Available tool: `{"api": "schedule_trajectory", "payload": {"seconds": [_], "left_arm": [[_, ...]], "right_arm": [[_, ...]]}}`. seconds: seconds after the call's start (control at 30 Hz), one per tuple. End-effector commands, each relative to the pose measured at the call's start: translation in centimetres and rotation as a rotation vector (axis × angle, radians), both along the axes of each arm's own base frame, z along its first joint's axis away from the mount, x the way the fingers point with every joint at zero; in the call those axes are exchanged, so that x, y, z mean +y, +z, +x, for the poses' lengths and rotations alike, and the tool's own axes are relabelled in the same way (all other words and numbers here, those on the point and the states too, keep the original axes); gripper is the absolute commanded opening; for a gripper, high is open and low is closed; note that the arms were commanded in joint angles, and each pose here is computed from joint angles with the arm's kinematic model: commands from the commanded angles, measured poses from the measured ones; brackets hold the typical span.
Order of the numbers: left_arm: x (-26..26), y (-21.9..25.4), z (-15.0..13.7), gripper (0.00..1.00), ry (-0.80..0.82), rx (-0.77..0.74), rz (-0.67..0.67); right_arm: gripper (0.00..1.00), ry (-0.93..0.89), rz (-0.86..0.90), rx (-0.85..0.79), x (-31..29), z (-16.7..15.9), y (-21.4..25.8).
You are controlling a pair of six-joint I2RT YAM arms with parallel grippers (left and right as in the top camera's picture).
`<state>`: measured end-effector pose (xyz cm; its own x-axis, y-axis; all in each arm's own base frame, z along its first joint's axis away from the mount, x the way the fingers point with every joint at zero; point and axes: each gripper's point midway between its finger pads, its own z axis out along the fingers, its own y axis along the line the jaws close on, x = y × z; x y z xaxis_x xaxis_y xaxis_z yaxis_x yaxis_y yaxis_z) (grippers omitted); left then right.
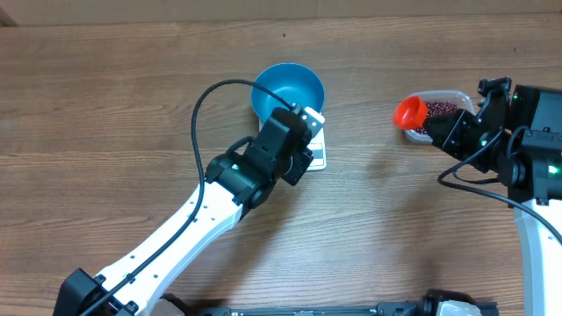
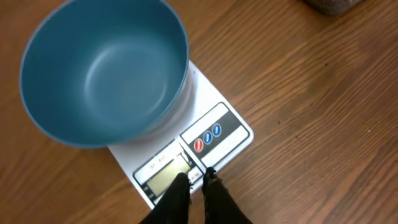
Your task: Scoop item into bowl and weigh 150g on scale
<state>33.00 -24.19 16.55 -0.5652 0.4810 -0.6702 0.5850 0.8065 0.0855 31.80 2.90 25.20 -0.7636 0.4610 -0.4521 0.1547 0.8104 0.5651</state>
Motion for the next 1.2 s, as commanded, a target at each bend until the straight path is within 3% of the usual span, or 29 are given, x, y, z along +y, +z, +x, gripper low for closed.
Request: {"api": "schedule_trajectory", "payload": {"seconds": [0.0, 0.2, 0.43, 0.47, 0.63, 1.17], "left_arm": [[-0.20, 1.06, -0.18, 0.17, 0.081, 0.041, -0.101], [-0.80, 1.04, -0.62, 0.44, 0.057, 0.065, -0.129], [-0.79, 1.01, -0.64, 0.64, 0.059, 0.068, -0.130], [-0.80, 1.02, -0.63, 0.76, 0.058, 0.067, -0.130], [-0.79, 1.02, -0.64, 1.00, 0.059, 0.068, -0.130], [-0.83, 1.04, -0.58, 1.00, 0.078, 0.075, -0.146]], "right_arm": [[0.04, -0.003, -0.014, -0.034, -0.22, 0.20, 1.18], [0.04, -0.003, -0.013, -0.032, -0.21, 0.17, 1.15], [0.04, -0.003, -0.013, -0.032, -0.21, 0.16, 1.14], [0.04, -0.003, -0.013, -0.032, -0.21, 0.16, 1.14], [0.04, -0.003, -0.012, -0.024, -0.20, 0.04, 1.03], [0.04, -0.003, -0.011, -0.017, -0.17, -0.10, 0.91]]}}
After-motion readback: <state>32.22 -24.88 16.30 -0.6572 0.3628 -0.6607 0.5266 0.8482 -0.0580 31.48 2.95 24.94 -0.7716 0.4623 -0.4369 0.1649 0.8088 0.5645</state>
